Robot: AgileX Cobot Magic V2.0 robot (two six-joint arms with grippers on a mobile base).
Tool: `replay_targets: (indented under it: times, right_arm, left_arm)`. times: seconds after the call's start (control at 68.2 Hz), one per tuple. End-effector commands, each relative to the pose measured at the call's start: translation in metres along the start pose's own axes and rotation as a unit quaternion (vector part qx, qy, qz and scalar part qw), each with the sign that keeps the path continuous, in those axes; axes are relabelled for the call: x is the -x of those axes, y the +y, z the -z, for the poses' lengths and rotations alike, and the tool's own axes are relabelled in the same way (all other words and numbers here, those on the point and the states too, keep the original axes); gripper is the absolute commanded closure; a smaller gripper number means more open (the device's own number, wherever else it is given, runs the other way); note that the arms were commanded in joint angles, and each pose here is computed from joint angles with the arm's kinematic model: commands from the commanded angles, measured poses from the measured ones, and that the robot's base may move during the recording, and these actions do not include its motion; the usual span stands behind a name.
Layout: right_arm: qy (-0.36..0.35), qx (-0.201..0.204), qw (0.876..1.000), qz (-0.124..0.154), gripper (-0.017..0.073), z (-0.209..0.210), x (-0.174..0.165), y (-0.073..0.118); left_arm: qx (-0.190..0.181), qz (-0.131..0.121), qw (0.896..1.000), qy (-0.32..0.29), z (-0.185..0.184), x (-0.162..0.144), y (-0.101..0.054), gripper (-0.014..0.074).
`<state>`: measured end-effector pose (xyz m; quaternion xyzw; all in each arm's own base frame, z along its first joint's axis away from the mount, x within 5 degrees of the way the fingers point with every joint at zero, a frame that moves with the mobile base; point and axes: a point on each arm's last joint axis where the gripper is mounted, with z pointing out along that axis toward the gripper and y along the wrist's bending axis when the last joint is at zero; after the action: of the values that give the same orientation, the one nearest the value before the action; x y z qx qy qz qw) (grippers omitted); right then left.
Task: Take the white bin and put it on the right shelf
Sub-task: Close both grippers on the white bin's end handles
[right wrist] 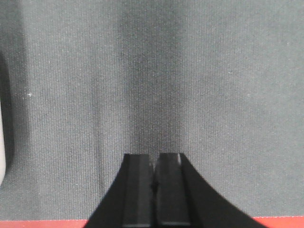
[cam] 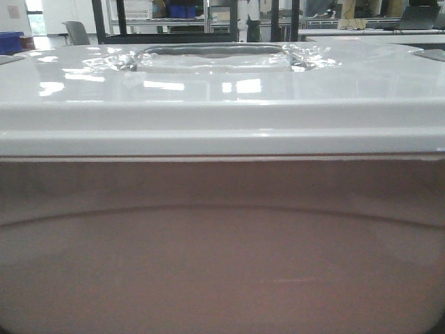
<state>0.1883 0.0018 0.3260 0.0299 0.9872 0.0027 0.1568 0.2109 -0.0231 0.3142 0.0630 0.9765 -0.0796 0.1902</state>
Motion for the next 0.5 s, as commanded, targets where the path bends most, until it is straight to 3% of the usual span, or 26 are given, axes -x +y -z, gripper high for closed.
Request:
replay_targets:
  times: [0.0, 0.088, 0.132, 0.484]
  right_arm:
    - [-0.024, -0.001, 1.000, -0.003, 0.0233, 0.010, 0.005, 0.000]
    - [-0.023, 0.000, 1.000, -0.004, -0.0015, 0.008, 0.006, 0.000]
    - [-0.022, 0.002, 1.000, -0.005, -0.0085, 0.008, 0.007, 0.000]
    - [-0.061, 0.050, 0.997, -0.019, -0.0061, 0.028, 0.018, 0.009]
  left_arm:
    - [-0.014, 0.003, 0.999, -0.039, 0.012, 0.007, -0.005, 0.0395]
    - [-0.017, 0.006, 0.999, -0.041, 0.012, 0.008, -0.006, 0.0246]
    - [-0.022, 0.009, 0.999, -0.043, 0.012, 0.008, -0.007, 0.0214]
    - [-0.111, 0.053, 0.990, -0.063, 0.018, 0.014, -0.023, 0.0228]
